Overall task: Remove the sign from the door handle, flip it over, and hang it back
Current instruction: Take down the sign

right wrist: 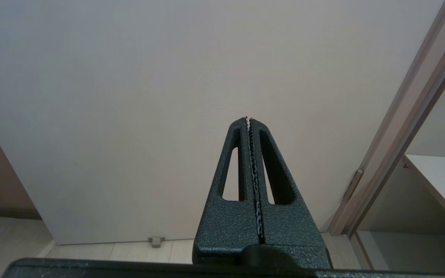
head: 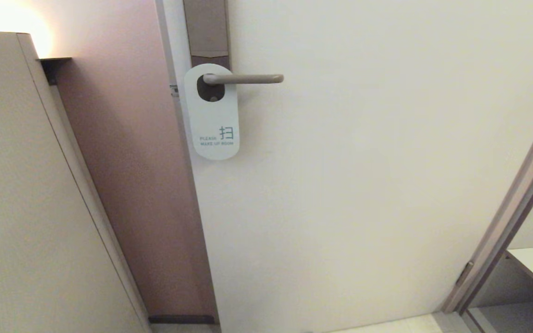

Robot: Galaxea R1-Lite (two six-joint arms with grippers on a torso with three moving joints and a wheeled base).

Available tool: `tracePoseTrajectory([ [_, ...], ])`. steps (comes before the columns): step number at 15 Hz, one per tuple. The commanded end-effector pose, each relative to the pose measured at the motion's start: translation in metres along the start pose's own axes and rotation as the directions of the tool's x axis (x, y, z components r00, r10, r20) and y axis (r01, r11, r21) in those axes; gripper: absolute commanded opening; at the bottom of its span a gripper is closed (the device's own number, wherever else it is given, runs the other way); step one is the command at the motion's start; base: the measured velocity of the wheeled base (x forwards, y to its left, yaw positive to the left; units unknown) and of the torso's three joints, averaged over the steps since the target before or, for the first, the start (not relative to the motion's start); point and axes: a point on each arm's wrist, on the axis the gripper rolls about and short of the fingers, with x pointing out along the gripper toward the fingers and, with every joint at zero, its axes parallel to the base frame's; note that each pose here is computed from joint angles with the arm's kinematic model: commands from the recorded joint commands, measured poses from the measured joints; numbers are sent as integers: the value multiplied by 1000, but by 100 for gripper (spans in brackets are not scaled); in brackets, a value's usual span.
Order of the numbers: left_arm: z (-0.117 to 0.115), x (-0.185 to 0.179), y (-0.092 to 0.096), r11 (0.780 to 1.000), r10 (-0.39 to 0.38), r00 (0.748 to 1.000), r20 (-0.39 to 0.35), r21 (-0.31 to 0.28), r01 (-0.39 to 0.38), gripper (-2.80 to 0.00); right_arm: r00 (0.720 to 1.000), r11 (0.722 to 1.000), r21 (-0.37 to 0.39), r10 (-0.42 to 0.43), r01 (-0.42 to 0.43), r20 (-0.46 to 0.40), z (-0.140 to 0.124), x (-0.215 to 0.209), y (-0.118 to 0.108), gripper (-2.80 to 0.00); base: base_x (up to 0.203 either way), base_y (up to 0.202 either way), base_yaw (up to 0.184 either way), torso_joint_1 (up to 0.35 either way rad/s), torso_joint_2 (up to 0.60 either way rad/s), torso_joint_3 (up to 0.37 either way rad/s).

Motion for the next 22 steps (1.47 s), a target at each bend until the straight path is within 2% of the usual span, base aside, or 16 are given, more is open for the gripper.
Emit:
tracePoseTrajectory([
  [1,0,0,0,1000,1,1000,-1,-1,-1,-280,1000,1000,1,0,0,-1,0,0,0,-280,0,0,0,0,0,0],
  [6,0,0,0,1000,1,1000,-1,3,-1,-280,1000,1000,1,0,0,-1,0,0,0,-280,0,0,0,0,0,0],
  [10,7,-2,0,999,-16,1000,23,47,15,-280,1000,1000,1,0,0,-1,0,0,0,-280,0,0,0,0,0,0],
  [12,30,-9,-3,994,-102,993,61,52,99,-280,1000,1000,1,0,0,-1,0,0,0,-280,0,0,0,0,0,0],
  [13,42,-9,-3,990,-137,990,42,52,135,-280,1000,1000,1,0,0,-1,0,0,0,-280,0,0,0,0,0,0],
  [17,90,18,-5,980,-193,977,-94,27,196,-280,1000,1000,1,0,0,-1,0,0,0,-280,0,0,0,0,0,0],
  [19,116,44,-8,972,-229,961,-154,14,234,-280,1000,1000,1,0,0,-1,0,0,0,-280,0,0,0,0,0,0],
  [22,145,92,-14,965,-257,945,-201,3,263,-280,1000,1000,1,0,0,-1,0,0,0,-280,0,0,0,0,0,0],
])
